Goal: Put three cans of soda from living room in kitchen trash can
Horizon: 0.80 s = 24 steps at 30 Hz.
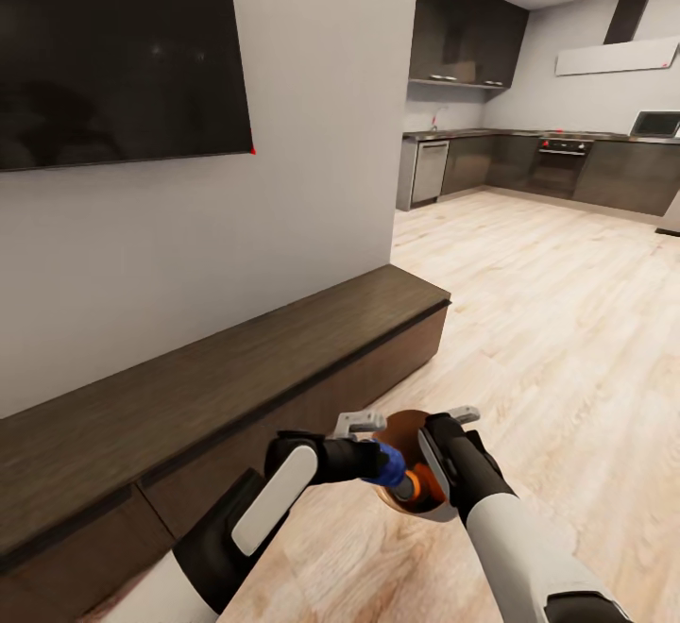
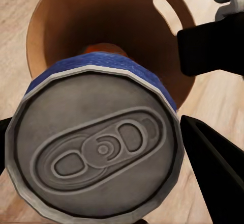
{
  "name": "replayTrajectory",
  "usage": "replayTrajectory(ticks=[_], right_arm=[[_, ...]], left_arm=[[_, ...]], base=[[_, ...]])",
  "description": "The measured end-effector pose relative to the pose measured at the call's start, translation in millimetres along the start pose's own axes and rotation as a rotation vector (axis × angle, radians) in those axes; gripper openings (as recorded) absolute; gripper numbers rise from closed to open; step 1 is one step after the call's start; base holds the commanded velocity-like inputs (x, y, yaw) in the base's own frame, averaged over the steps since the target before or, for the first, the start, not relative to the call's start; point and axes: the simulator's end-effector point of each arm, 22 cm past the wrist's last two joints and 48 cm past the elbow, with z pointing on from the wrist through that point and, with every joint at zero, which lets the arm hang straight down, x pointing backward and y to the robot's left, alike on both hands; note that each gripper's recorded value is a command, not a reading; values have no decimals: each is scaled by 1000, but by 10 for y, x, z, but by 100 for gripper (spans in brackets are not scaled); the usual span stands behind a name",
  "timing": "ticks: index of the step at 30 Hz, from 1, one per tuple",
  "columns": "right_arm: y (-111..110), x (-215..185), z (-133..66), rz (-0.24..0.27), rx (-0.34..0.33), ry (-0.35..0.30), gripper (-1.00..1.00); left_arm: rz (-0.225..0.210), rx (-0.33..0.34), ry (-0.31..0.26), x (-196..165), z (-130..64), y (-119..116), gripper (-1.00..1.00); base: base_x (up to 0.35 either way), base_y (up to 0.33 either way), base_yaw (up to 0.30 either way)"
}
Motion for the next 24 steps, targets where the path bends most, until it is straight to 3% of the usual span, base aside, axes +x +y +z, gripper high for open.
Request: replayTrajectory(ticks=[4,14,24], right_arm=[[21,-12,-14,1,-4,-3,-100],[210,-27,-78,1,-49,-4,-100],[369,18,-157,-43,-70,19,-100]], left_arm=[[-14,-23,17,77,75,96,-100],[-62,-30,-8,97,209,186,-100],[-71,-33,-35,96,263,190,-100]], base=[[0,0,0],[0,0,0],[0,0,0]])
